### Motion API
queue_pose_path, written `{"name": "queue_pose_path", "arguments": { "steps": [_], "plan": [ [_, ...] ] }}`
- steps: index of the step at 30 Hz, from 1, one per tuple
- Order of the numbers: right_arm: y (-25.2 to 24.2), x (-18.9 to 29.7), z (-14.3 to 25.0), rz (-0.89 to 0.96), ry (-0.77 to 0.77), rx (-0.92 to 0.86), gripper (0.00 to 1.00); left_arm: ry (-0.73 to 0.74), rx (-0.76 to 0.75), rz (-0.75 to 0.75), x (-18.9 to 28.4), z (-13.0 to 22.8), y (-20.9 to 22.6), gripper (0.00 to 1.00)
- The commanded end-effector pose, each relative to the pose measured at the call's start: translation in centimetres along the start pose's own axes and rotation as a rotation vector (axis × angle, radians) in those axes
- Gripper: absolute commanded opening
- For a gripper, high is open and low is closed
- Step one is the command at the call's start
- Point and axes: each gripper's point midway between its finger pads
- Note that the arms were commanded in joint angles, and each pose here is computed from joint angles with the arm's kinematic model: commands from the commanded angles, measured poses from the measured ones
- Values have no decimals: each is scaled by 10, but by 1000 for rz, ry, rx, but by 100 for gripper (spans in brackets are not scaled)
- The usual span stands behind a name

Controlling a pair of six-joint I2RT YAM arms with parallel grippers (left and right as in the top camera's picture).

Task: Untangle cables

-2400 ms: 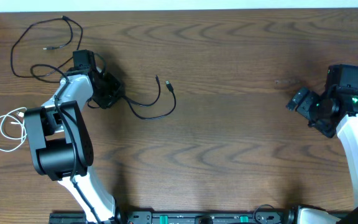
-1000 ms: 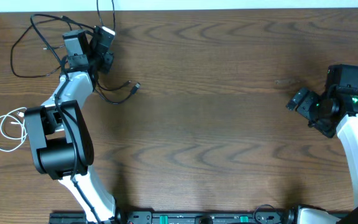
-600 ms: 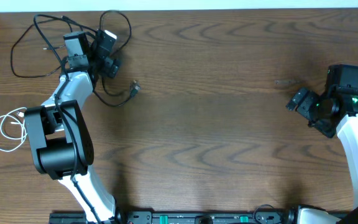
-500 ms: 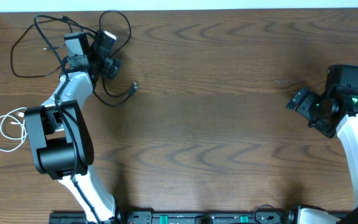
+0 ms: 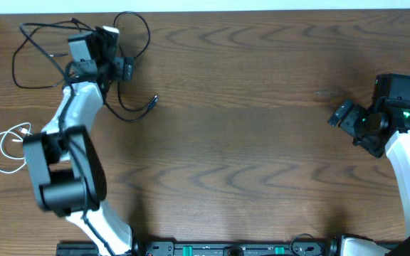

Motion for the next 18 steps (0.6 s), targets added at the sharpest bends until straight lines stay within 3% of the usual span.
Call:
{"name": "queue_pose_path", "arguments": {
  "steps": [1,4,8,18],
  "plan": [
    [-4,0,-3,13,-8,5,99,-42,175,44,35,-27,-3,98],
    [-4,0,-3,13,-8,5,99,36,301,174,43,-12,-29,98],
    [-4,0,-3,13,-8,5,99,184,346,259,50,20,-51,98],
    [-4,0,-3,13,-8,5,99,257,-125,385,53,76,-74,100]
  ]
}}
Point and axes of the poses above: each gripper's point midway between its finger pads, its own x axis back along the fingers, its own y axis along the line the jaws close on, z = x × y, and after that the axes turned 2 degrees about -x, right-handed
